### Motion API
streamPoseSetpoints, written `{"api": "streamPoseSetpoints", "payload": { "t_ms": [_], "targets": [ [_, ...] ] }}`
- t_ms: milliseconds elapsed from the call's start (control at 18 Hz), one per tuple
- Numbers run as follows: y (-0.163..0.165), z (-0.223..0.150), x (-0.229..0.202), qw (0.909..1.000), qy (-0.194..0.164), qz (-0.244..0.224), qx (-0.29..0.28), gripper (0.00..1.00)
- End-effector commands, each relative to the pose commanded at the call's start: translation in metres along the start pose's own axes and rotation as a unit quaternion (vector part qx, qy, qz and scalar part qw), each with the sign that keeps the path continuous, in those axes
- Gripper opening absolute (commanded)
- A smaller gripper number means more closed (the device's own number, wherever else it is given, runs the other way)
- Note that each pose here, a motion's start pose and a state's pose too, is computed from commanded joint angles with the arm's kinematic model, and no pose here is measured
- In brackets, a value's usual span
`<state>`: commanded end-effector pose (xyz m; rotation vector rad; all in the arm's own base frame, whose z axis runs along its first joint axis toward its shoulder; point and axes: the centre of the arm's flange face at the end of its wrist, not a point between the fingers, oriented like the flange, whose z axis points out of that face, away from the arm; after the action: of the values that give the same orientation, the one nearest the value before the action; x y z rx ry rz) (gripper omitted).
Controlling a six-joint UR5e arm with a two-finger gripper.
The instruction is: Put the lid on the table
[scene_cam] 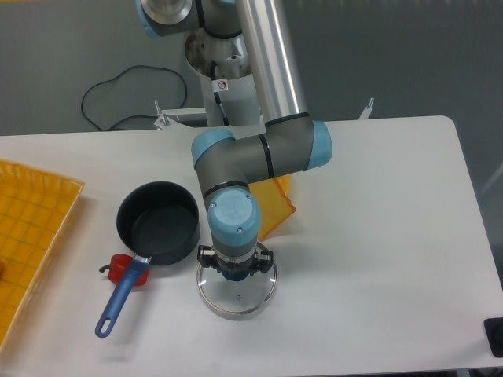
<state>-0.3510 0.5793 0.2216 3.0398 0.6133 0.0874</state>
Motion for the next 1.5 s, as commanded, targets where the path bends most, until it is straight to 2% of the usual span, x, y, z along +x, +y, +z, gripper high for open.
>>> {"api": "streamPoseSetpoints", "payload": {
  "t_ms": [111, 1500],
  "targets": [
    [0.0001, 0.0, -0.0001, 1.0, -0.001, -0.001, 0.0, 0.64],
    [-0.0014, 0.009, 0.0001, 1.0, 0.001, 0.001, -0.006, 0.64]
  ]
}}
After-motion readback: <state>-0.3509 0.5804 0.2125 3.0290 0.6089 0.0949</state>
